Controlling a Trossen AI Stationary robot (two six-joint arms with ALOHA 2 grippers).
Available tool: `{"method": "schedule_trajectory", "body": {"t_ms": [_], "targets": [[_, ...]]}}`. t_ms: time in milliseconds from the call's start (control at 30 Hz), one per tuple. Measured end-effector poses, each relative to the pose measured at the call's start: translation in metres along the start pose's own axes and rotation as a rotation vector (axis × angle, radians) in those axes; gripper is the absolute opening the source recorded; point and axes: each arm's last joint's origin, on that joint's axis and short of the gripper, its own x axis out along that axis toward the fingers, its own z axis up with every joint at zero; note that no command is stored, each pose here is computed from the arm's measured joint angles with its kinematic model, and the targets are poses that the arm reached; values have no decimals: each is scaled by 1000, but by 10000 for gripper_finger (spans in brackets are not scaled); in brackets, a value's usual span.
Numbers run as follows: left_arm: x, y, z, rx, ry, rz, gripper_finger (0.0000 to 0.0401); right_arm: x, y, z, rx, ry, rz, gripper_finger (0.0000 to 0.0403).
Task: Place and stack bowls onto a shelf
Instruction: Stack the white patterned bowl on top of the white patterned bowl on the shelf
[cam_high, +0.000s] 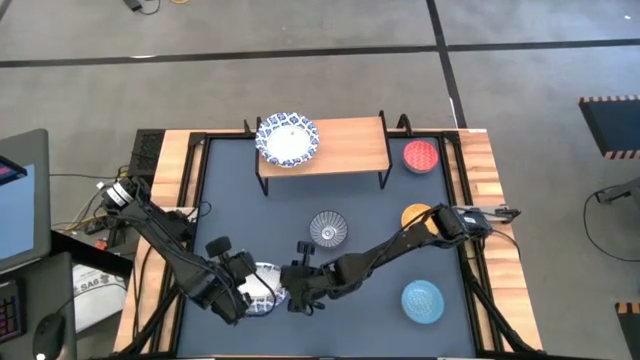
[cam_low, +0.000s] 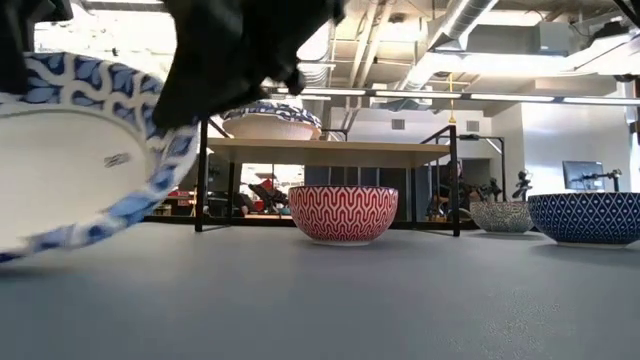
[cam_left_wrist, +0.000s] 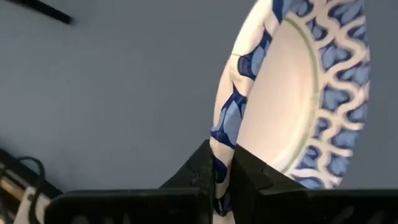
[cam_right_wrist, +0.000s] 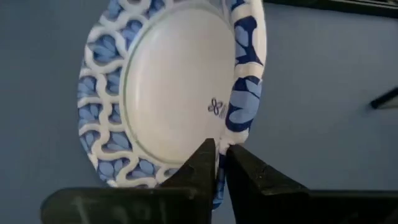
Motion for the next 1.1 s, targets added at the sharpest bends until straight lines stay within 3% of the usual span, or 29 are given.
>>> {"method": "schedule_trajectory", "body": {"t_ms": [200,367,533,700,800,933,1100], "targets": [[-4,20,11,-118,-106,99,5,-43,-17,15,-11,54,-74,116],[-18,50,21,-255,-267,148,2,-83,-32,15,-57,98,-308,163],[-45,93,30,-430,-543,122,1,-105,-44,7,-89,138,-480,200],[-71,143,35,-637,-869,136,0,-96,-48,-10,-119,189,-515,211],[-79,168,38,-782,-989,167,0,-82,-53,-27,-118,253,-489,205],[-78,193,49,-895,-970,252,2,-64,-66,-46,-73,316,-486,188],[-72,211,74,-916,-890,324,11,-56,-74,-50,-22,352,-459,163]]}}
